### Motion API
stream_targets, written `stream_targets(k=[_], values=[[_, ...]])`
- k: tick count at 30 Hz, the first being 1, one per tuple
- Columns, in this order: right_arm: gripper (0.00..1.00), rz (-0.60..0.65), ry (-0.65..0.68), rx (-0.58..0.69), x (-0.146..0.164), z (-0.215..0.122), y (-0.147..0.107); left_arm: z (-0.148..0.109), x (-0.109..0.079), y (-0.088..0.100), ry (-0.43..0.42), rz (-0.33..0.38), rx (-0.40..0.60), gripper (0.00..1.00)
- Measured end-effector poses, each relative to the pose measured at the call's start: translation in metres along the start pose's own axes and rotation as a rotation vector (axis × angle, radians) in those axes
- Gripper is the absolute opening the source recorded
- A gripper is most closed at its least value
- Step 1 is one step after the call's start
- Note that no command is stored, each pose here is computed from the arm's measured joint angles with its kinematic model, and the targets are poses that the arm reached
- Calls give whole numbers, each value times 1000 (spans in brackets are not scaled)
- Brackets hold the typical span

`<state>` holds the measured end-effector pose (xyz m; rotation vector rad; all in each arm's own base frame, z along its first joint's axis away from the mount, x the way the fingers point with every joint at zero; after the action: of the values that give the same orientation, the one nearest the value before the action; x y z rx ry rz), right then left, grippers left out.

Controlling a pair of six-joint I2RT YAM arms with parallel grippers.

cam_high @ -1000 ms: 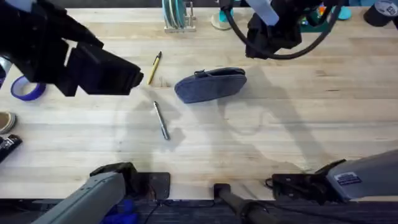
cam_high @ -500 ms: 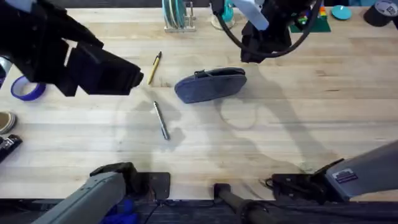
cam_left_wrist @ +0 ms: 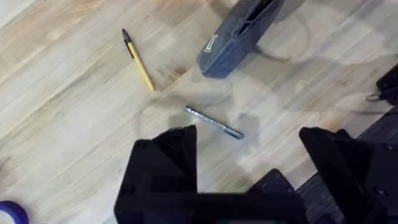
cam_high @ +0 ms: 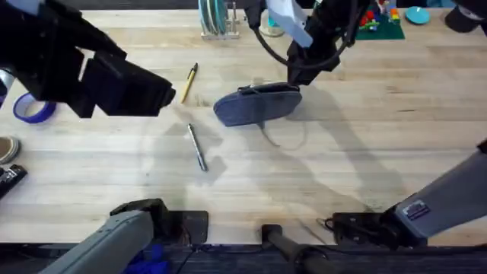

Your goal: Unzip the bag, pick up the pens from the table one at a time and place them inside, then zip the bag closed.

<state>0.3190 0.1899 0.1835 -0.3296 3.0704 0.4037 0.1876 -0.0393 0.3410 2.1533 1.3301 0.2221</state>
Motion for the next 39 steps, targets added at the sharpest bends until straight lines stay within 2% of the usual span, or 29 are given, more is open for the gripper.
stream_targets(k=[19,26,39], values=[[28,29,85,-2,-5,33,-6,0,0,0,0,0,0,995],[27,51,157,6,-10,65,-13,0,0,0,0,0,0,995],[30,53,166,3,-10,69,-13,0,0,0,0,0,0,996]])
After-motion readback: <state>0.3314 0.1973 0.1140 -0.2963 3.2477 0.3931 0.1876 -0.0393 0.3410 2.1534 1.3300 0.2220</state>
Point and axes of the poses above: each hand's point on the last joint's axis, 136 mm out from that joint toward the fingers, its own z axis out along the fingers, its own x axis along the line the jaws close on, y = z × x, the point moved 2 cm from there along -z, back along the fingers, and after that the axes turned 11 degrees about -z, right-handed, at the moved point
